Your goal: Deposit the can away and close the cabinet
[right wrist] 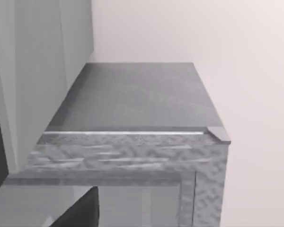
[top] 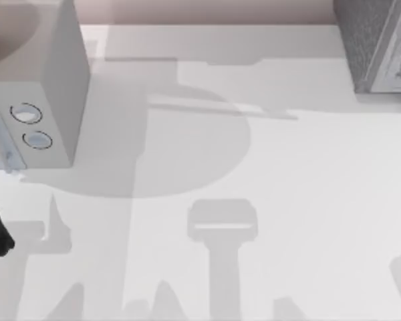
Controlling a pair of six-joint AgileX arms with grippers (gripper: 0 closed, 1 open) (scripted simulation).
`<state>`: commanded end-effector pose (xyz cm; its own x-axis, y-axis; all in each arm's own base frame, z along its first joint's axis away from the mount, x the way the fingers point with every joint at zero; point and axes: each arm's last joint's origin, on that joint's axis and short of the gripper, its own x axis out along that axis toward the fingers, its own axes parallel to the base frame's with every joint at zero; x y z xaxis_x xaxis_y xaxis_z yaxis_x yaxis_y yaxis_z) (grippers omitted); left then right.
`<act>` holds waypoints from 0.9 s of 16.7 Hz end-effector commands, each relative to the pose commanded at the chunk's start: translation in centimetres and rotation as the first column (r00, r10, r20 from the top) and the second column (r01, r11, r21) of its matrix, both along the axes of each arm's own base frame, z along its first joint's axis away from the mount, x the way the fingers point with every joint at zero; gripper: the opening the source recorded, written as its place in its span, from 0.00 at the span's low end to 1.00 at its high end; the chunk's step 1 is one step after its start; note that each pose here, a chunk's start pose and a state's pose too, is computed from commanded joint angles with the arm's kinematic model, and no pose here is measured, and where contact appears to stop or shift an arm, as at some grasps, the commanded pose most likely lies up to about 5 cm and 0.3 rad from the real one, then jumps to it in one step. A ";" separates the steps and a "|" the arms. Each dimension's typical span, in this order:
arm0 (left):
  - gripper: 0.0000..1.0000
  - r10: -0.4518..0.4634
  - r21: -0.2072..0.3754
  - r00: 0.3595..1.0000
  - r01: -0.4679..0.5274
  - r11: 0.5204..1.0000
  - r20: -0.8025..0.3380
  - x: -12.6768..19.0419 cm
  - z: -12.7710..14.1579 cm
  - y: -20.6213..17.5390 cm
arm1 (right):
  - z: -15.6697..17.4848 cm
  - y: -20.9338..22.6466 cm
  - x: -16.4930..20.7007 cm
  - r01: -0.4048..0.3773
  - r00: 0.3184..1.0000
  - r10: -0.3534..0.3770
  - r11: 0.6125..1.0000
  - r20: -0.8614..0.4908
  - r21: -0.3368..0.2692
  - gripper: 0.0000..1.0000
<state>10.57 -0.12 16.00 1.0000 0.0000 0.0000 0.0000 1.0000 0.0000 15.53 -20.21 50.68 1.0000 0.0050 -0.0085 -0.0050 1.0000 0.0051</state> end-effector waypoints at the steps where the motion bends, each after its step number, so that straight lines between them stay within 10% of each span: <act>1: 1.00 0.000 0.000 1.000 0.000 1.000 0.000 0.0 0.0 0.0 | 0.2 0.2 -0.1 0.000 1.000 0.000 1.000 0.001 -0.002 1.00; 15: 1.00 0.000 0.000 1.000 0.000 1.000 0.000 0.0 0.0 0.0 | -0.1 6.8 7.8 0.002 1.000 -0.001 1.000 -0.025 0.028 1.00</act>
